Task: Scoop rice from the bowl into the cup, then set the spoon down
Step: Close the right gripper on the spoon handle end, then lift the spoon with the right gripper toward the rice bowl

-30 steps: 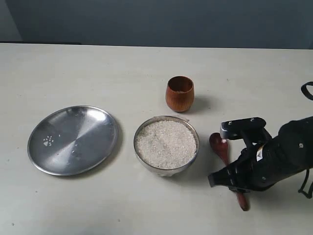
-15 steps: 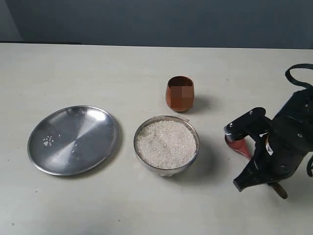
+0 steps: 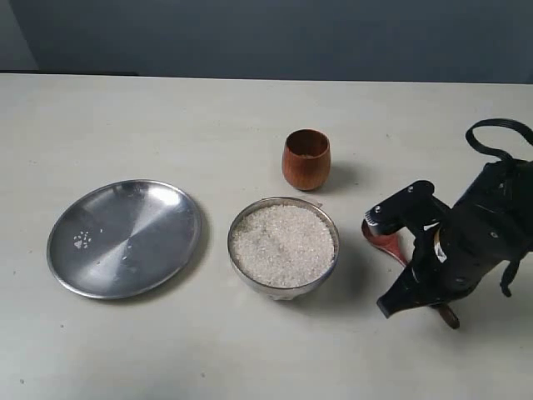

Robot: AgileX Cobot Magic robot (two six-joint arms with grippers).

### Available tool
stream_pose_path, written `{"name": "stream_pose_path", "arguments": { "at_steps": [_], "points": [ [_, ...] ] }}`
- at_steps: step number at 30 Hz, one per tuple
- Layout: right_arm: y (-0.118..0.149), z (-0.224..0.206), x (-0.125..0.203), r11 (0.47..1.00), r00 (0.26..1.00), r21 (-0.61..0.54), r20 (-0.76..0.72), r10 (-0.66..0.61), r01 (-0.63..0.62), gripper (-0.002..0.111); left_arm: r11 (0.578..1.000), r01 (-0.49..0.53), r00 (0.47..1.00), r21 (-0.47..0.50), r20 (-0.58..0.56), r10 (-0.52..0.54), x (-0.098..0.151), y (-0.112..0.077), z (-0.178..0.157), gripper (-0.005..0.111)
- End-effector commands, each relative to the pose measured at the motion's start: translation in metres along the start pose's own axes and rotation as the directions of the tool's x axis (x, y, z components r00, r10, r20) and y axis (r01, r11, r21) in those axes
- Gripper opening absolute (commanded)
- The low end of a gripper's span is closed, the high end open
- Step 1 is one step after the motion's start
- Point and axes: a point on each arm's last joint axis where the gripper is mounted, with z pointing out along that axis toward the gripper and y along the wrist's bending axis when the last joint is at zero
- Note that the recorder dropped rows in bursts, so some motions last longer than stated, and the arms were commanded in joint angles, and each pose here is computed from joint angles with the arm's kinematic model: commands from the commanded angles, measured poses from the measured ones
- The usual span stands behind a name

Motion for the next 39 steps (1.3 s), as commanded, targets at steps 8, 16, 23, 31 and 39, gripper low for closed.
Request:
{"name": "stream_pose_path", "arguments": {
  "at_steps": [8, 16, 23, 31, 39],
  "points": [
    [-0.002, 0.0, 0.007, 1.0, 0.997, 0.019, -0.081, 0.009, -0.008, 0.039, 1.0, -0.002, 1.0, 0.007, 0.006, 0.002, 0.001, 0.0, 0.0, 0.0],
    [0.0, 0.002, 0.009, 0.999, 0.997, -0.001, -0.074, 0.034, -0.034, 0.039, 1.0, -0.002, 1.0, 0.007, 0.006, 0.002, 0.001, 0.0, 0.0, 0.0],
    [0.006, 0.009, 0.011, 0.995, 0.994, -0.042, -0.065, 0.083, -0.086, 0.039, 1.0, -0.002, 1.0, 0.007, 0.006, 0.002, 0.001, 0.0, 0.0, 0.0],
    [0.015, 0.021, 0.027, 0.981, 0.985, -0.112, 0.049, 0.164, -0.158, 0.039, 1.0, -0.002, 1.0, 0.007, 0.006, 0.002, 0.001, 0.0, 0.0, 0.0],
    [0.019, 0.025, 0.037, 0.974, 0.976, -0.151, 0.107, 0.188, -0.171, 0.039, 1.0, -0.002, 1.0, 0.007, 0.006, 0.002, 0.001, 0.0, 0.0, 0.0]
  ]
}}
